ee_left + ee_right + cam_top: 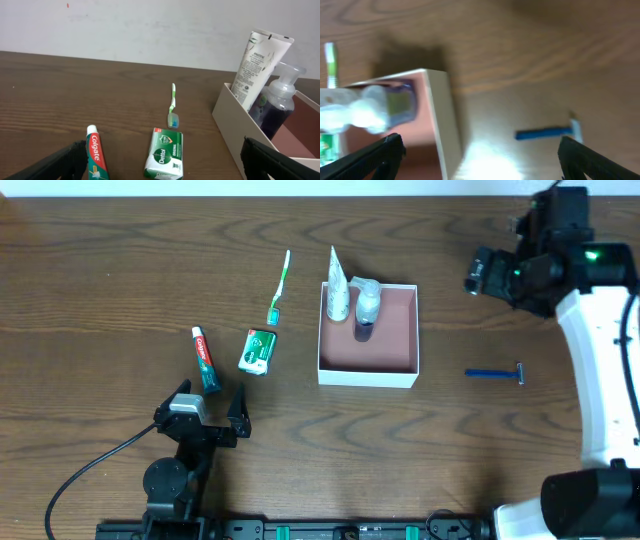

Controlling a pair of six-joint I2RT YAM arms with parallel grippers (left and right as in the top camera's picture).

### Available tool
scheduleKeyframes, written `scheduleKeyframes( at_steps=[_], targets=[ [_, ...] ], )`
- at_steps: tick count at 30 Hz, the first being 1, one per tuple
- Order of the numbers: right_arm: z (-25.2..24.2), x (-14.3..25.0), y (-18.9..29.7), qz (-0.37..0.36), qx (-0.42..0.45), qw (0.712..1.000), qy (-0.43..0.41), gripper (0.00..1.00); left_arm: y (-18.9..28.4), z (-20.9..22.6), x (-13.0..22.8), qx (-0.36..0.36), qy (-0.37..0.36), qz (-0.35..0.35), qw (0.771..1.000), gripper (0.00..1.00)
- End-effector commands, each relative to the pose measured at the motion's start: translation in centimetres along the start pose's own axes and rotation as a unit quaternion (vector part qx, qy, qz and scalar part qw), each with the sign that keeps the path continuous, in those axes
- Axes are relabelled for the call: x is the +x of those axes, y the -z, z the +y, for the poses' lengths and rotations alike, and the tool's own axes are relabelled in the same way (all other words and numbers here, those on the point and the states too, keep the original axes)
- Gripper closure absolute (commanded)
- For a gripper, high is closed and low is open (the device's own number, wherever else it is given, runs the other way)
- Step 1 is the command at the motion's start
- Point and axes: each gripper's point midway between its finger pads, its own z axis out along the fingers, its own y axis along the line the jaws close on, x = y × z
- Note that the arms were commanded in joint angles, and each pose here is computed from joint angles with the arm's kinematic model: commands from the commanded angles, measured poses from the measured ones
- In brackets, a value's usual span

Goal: Pack container
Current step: 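Move the right gripper right, above the blue razor on the table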

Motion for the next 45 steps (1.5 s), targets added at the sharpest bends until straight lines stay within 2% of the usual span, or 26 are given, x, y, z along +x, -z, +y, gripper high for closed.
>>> scheduleKeyframes(
  at_steps=[1,5,12,17,24,29,33,37,45],
  targets=[
    [-3.0,0.1,0.7,-0.003,0.066,0.998,0.0,0.01,-0.1,0.3,1.7,-0.004,-0.004,0.026,1.0,0.02],
    [-4.4,0.8,0.7,0.012,0.095,0.995,-0.002,0.01,-0.1,0.3,1.7,-0.004,-0.004,0.026,1.0,0.02],
    [-4.3,0.7,0.4,0.013,0.095,0.995,-0.002,0.01,-0.1,0.3,1.7,-0.004,-0.004,0.026,1.0,0.02],
    [-4.2,2.1,-0.5,0.048,0.091,0.995,-0.006,0.01,-0.1,0.3,1.7,-0.004,-0.004,0.026,1.0,0.02],
    [-2.3,3.9,-3.1,0.08,0.036,0.986,-0.14,0.01,-0.1,0.3,1.7,-0.004,-0.004,0.026,1.0,0.02],
    [-4.2,6.2,-6.0,0.086,0.084,0.94,-0.32,0.01,-0.1,0.3,1.7,-0.004,-0.004,0.026,1.0,0.02],
    [-6.4,7.7,-7.7,0.077,0.127,0.898,-0.414,0.01,-0.1,0.3,1.7,-0.004,-0.004,0.026,1.0,0.02],
    [-8.0,8.4,-8.0,0.065,0.158,0.876,-0.451,0.01,-0.1,0.3,1.7,-0.004,-0.004,0.026,1.0,0.02],
    [-8.4,7.7,-8.2,0.044,0.164,0.876,-0.451,0.01,-0.1,0.3,1.7,-0.004,-0.004,0.026,1.0,0.02]
  ],
)
